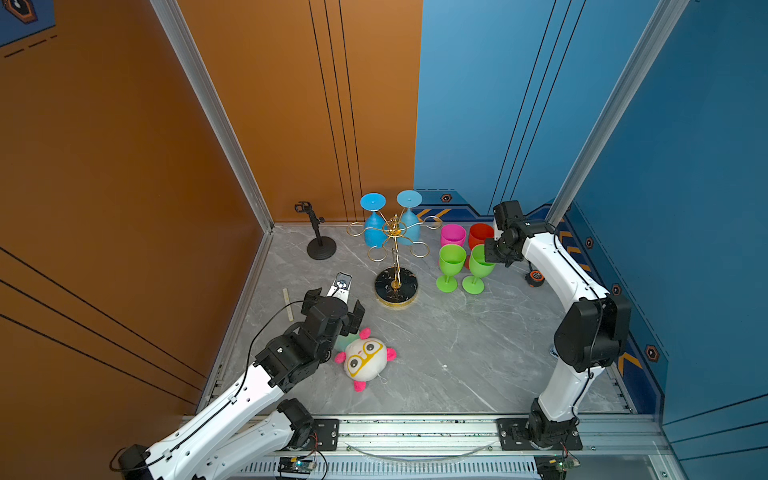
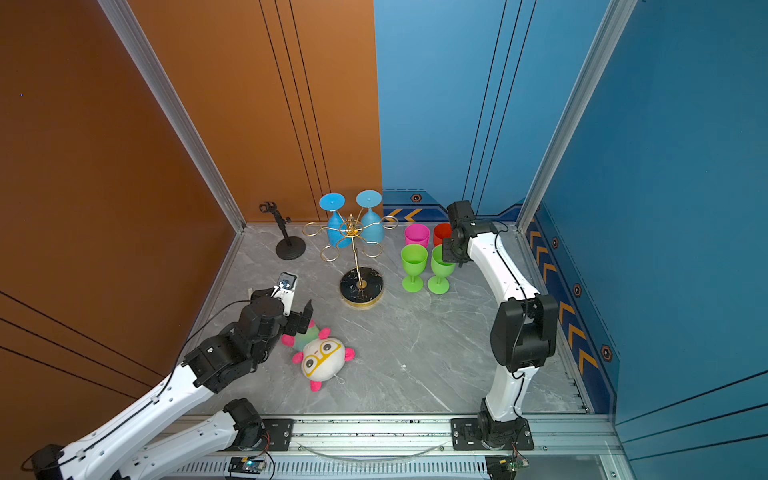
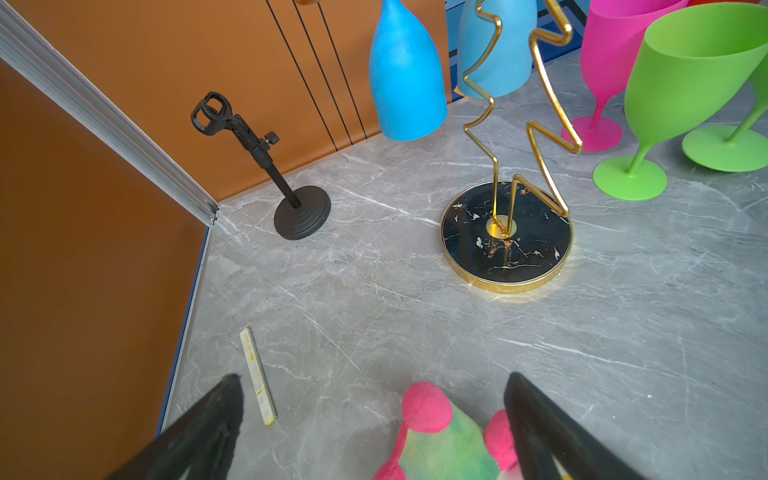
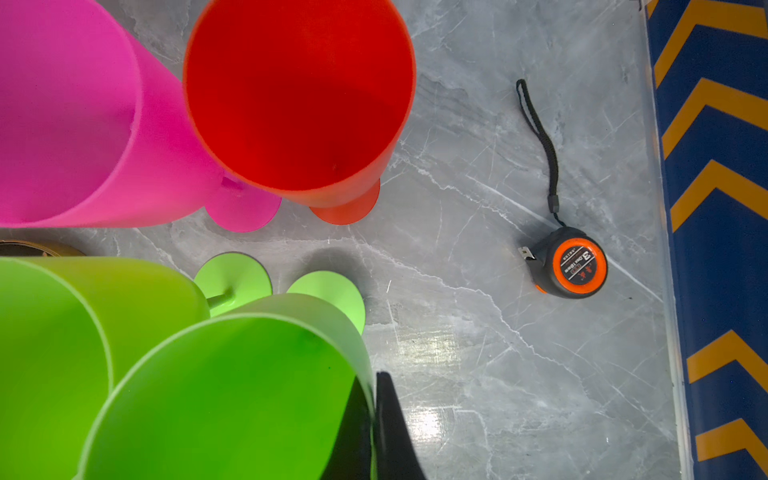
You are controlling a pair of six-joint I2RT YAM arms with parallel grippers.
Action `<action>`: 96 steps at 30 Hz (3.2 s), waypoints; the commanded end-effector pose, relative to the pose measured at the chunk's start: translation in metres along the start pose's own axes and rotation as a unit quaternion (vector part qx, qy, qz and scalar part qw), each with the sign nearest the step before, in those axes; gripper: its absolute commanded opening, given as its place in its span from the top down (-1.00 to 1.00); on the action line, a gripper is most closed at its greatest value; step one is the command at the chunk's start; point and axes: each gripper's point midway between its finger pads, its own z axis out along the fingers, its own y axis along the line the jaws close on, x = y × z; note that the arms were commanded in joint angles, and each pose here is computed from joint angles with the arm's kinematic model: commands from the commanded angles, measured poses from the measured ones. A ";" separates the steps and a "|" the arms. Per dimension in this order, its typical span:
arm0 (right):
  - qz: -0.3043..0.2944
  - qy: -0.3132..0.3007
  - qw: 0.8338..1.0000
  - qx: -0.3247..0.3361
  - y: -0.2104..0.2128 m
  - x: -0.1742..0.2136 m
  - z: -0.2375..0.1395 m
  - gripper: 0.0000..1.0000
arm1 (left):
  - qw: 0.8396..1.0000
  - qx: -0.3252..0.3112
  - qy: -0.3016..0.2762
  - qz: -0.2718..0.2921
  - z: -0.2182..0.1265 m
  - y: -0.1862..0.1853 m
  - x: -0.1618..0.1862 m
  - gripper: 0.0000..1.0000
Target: Take the wine glass off the wine glass rack
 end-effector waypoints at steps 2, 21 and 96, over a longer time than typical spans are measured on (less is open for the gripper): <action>0.004 -0.025 1.000 0.013 -0.004 -0.019 0.000 1.00 | 1.000 0.007 0.003 -0.026 0.000 0.004 -0.006 -0.97; -0.002 -0.009 1.000 0.009 0.003 -0.017 0.020 1.00 | 0.999 0.003 0.007 -0.045 0.002 0.011 -0.005 -0.99; 0.062 -0.112 0.891 -0.436 0.139 -0.108 -0.123 -0.35 | 0.996 0.023 -0.010 -0.081 -0.001 0.018 -0.007 -0.97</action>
